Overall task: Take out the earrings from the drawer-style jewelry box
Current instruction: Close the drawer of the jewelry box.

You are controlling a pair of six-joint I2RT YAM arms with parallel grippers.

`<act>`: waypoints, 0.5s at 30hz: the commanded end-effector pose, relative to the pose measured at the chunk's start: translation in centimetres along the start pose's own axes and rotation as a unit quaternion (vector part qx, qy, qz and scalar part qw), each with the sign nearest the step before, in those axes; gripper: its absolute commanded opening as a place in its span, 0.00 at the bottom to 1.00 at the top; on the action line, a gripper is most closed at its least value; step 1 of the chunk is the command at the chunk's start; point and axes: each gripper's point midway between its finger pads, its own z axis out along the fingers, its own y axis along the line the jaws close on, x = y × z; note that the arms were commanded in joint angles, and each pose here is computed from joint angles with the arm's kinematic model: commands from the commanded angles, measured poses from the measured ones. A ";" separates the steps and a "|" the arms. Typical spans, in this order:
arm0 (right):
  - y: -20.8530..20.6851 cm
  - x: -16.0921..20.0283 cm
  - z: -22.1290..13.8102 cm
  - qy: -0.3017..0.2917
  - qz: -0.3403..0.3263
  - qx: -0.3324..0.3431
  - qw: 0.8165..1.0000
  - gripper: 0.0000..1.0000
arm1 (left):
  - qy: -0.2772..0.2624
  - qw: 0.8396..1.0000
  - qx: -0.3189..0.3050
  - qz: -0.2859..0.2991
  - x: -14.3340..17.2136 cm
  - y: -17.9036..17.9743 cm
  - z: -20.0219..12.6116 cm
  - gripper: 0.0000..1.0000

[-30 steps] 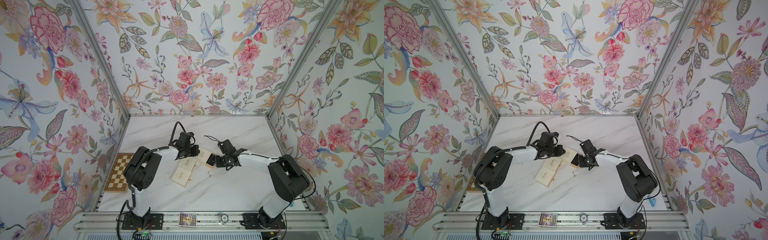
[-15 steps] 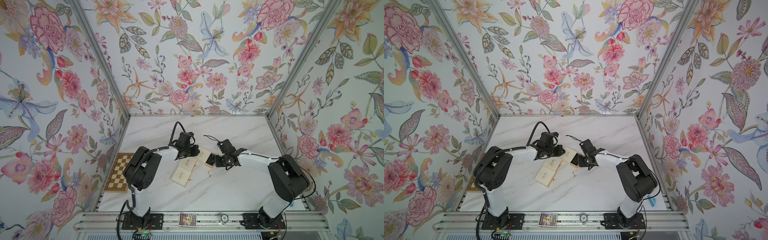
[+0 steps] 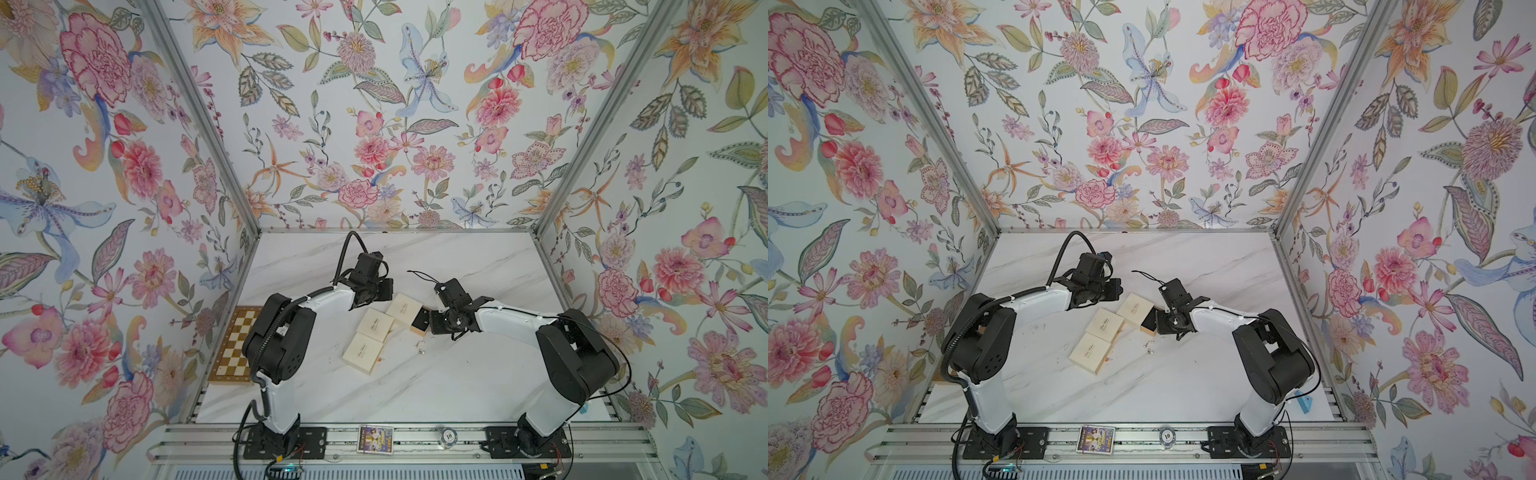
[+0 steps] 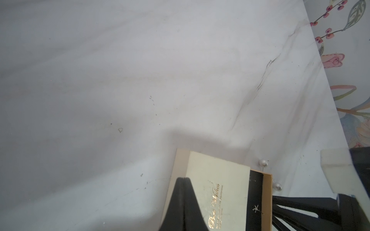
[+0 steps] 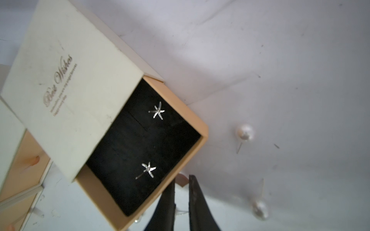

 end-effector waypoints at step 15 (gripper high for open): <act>1.1 -1.1 0.3 -0.003 -0.011 -0.012 1.000 0.16 | 0.041 0.999 -0.014 -0.006 2.7 1.5 2.5 0.00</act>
